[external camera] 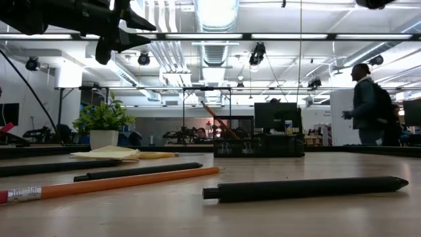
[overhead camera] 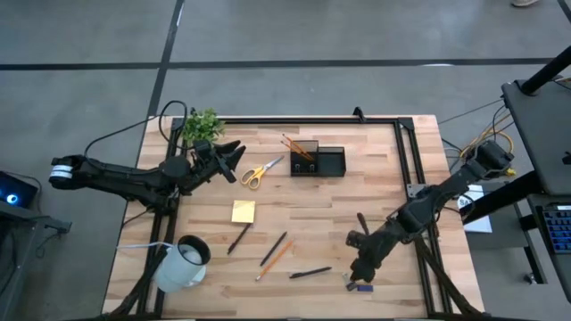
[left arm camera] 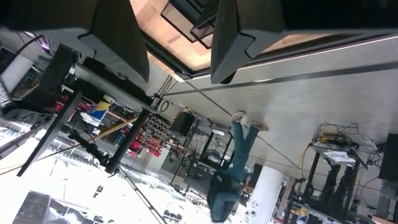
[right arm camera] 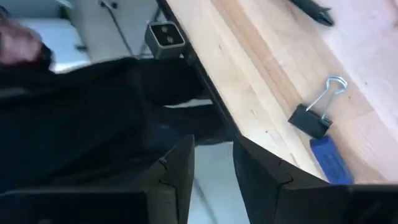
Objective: Pick and place office supplies into organizer
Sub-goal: Put the binder clip into the desk organizer
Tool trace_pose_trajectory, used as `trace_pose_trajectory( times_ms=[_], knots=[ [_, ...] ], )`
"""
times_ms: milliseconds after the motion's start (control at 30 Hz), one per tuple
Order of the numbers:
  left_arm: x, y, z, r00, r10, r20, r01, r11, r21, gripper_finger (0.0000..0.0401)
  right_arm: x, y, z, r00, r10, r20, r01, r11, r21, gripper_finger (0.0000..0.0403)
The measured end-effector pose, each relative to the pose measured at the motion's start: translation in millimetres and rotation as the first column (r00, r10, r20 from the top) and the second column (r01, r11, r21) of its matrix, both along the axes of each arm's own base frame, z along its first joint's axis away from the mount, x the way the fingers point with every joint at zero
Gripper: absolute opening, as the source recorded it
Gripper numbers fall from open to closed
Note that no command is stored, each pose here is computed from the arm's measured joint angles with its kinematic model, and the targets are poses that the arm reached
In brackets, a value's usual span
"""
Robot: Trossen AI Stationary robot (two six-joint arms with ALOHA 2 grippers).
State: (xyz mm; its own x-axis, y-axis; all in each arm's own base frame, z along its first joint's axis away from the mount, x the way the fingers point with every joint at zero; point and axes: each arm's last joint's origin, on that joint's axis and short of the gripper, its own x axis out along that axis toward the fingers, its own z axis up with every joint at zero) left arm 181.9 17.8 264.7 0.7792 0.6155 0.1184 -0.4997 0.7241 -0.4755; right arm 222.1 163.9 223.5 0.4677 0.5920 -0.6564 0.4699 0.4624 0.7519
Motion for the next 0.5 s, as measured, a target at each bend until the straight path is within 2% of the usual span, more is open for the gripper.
trace_pose_trajectory(
  times_ms=[133, 300, 400, 500],
  knots=[
    [0.0, 0.1, 0.0, 1.0, 0.0, 0.0, 0.0, 1.0, 0.0, 0.0157, 14.8, 10.8, 4.4, 0.992, 0.088, -0.089, -0.102, 0.979, -0.176, 0.0096],
    [0.0, 0.1, 0.1, 1.0, 0.0, 0.001, 0.0, 1.0, 0.0, 0.0157, 32.3, 21.9, -2.2, 0.962, 0.196, -0.19, -0.253, 0.9, -0.355, 0.0103],
    [0.0, 0.0, 0.1, 1.0, 0.0, 0.003, 0.0, 1.0, -0.001, 0.0157, 42.6, 27.8, -10.0, 0.953, 0.208, -0.222, -0.283, 0.876, -0.39, 0.0117],
    [-0.1, 0.1, 0.1, 1.0, 0.0, 0.004, 0.0, 1.0, -0.003, 0.0157, 51.1, 29.9, -18.2, 0.954, 0.159, -0.255, -0.251, 0.888, -0.385, 0.014]
  ],
)
